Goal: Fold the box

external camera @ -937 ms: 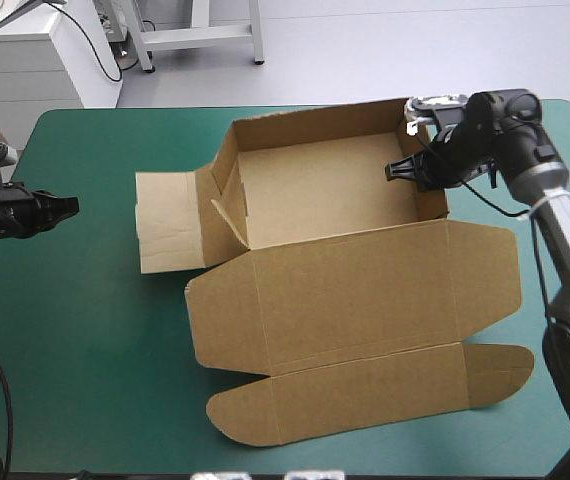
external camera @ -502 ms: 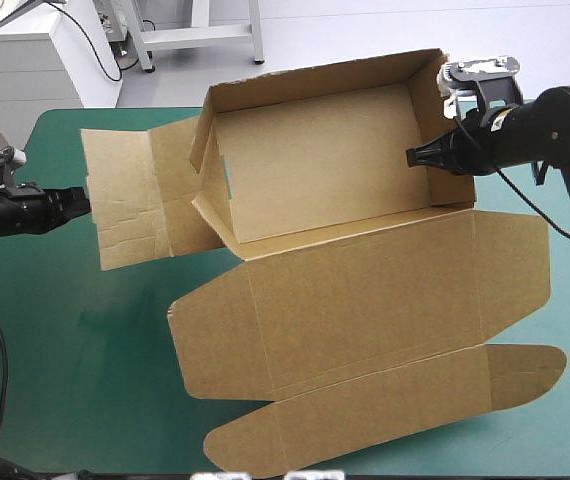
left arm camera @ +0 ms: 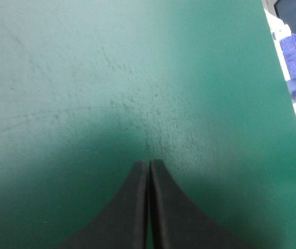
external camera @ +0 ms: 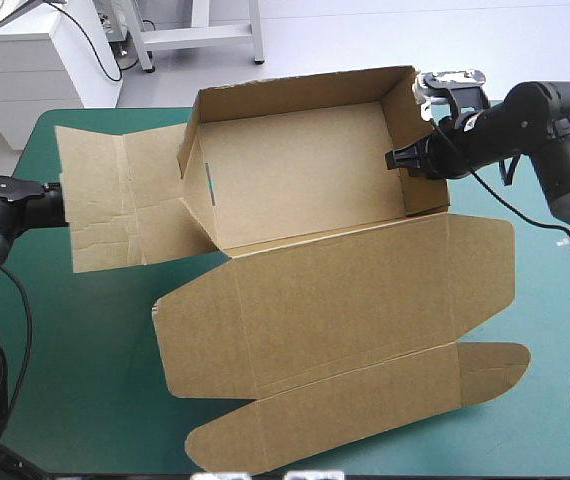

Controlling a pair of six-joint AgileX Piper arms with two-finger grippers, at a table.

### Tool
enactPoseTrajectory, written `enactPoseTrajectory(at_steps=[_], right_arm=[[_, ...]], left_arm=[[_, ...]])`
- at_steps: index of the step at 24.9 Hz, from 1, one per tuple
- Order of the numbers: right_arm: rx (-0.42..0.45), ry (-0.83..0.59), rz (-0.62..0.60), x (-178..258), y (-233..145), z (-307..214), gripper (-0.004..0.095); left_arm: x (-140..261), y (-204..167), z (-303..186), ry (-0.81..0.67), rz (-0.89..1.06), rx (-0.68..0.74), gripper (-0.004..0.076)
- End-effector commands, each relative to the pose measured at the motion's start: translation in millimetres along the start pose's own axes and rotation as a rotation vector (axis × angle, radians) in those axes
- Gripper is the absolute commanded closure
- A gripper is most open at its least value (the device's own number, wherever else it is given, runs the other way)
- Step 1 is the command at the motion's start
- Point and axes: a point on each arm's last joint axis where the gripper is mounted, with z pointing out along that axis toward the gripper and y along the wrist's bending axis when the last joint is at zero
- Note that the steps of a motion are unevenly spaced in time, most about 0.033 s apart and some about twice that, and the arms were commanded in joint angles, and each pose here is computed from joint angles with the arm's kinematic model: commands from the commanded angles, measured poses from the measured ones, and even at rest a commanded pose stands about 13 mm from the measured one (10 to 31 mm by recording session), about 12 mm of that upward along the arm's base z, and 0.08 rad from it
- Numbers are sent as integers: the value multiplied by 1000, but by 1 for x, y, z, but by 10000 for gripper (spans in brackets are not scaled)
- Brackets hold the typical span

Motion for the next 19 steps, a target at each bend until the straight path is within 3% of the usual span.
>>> enactPoseTrajectory(at_steps=[1, 11, 19], right_arm=[[18, -117, 18, -8, 2, -22, 929], [53, -131, 14, -11, -3, -16, 927], [95, -117, -5, -10, -7, -17, 927]], left_arm=[[-7, -32, -17, -73, 31, 78, 731], [7, -87, -6, 2, 104, 243, 731], [3, -103, -14, 10, 117, 353, 731]])
